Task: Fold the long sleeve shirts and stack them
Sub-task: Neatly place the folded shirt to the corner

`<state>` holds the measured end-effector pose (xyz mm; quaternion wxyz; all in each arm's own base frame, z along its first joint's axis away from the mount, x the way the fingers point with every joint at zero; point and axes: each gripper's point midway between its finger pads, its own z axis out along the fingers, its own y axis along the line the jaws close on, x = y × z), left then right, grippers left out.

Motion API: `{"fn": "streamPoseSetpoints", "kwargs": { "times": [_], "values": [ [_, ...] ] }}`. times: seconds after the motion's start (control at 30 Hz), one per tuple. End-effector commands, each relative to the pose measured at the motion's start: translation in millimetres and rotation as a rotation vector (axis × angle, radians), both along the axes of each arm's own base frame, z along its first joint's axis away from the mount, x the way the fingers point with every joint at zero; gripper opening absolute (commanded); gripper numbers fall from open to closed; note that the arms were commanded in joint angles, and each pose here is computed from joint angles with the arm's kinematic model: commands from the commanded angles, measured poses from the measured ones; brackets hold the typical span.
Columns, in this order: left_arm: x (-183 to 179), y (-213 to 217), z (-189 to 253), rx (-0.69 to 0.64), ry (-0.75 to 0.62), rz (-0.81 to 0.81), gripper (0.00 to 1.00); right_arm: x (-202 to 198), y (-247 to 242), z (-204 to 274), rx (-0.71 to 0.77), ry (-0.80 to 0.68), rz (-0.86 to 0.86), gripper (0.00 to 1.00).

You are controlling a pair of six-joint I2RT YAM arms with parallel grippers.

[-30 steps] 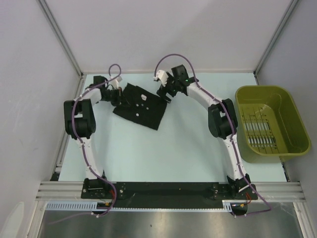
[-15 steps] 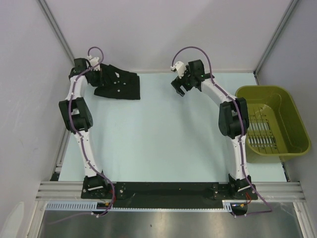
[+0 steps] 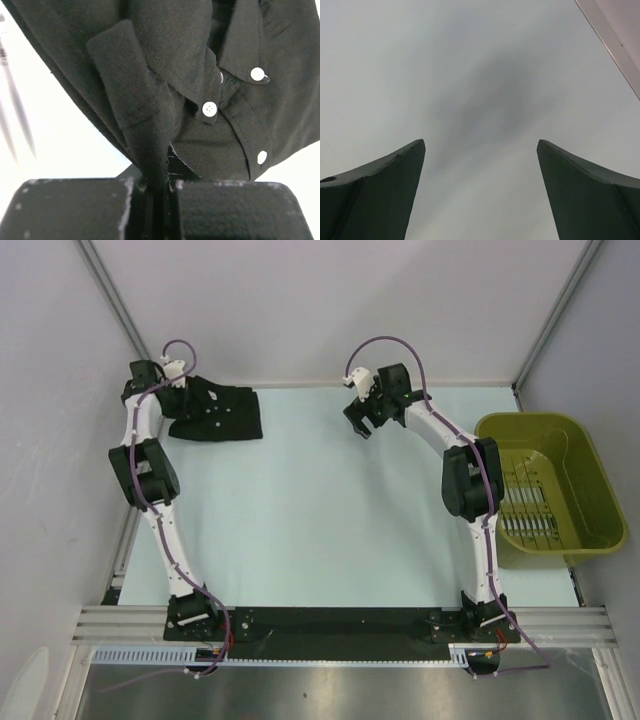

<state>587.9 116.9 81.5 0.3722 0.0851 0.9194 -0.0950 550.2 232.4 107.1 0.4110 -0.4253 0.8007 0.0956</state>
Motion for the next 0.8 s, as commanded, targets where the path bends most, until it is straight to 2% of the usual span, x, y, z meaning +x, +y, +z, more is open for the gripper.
{"fn": "streamPoseSetpoints", "kwargs": {
  "times": [0.0,0.27,0.3,0.33,0.37,0.47,0.5,0.53,0.63,0.7,0.73,0.77],
  "values": [
    [15,27,31,0.144,-0.105,-0.030,0.00,-2,4,34,0.046,-0.047,0.004,1.00],
    [26,48,33,0.236,-0.149,-0.039,0.00,-6,5,34,0.044,-0.041,0.002,1.00],
    [27,49,33,0.243,-0.153,-0.038,0.03,-6,5,35,0.046,-0.041,0.001,1.00],
    [28,52,35,0.254,-0.158,-0.031,0.12,-6,5,35,0.047,-0.040,0.000,1.00],
    [29,57,41,0.274,-0.166,-0.006,0.37,-6,4,38,0.050,-0.043,-0.003,1.00],
    [37,64,70,0.298,-0.239,0.038,0.68,-5,5,50,0.070,-0.054,-0.009,1.00],
    [41,69,99,0.330,-0.301,0.069,0.89,-5,6,56,0.076,-0.058,-0.011,1.00],
    [42,70,114,0.339,-0.333,0.087,0.99,-5,4,63,0.087,-0.066,-0.021,1.00],
    [40,76,176,0.425,-0.438,0.162,0.99,-3,-1,84,0.110,-0.092,-0.038,1.00],
    [36,62,198,0.454,-0.456,0.185,0.99,-3,-5,96,0.142,-0.092,-0.067,1.00],
    [32,41,222,0.450,-0.491,0.182,0.99,0,-13,110,0.169,-0.108,-0.087,1.00],
    [28,26,221,0.442,-0.475,0.165,0.99,0,-15,117,0.211,-0.092,-0.113,1.00]
  ]
}}
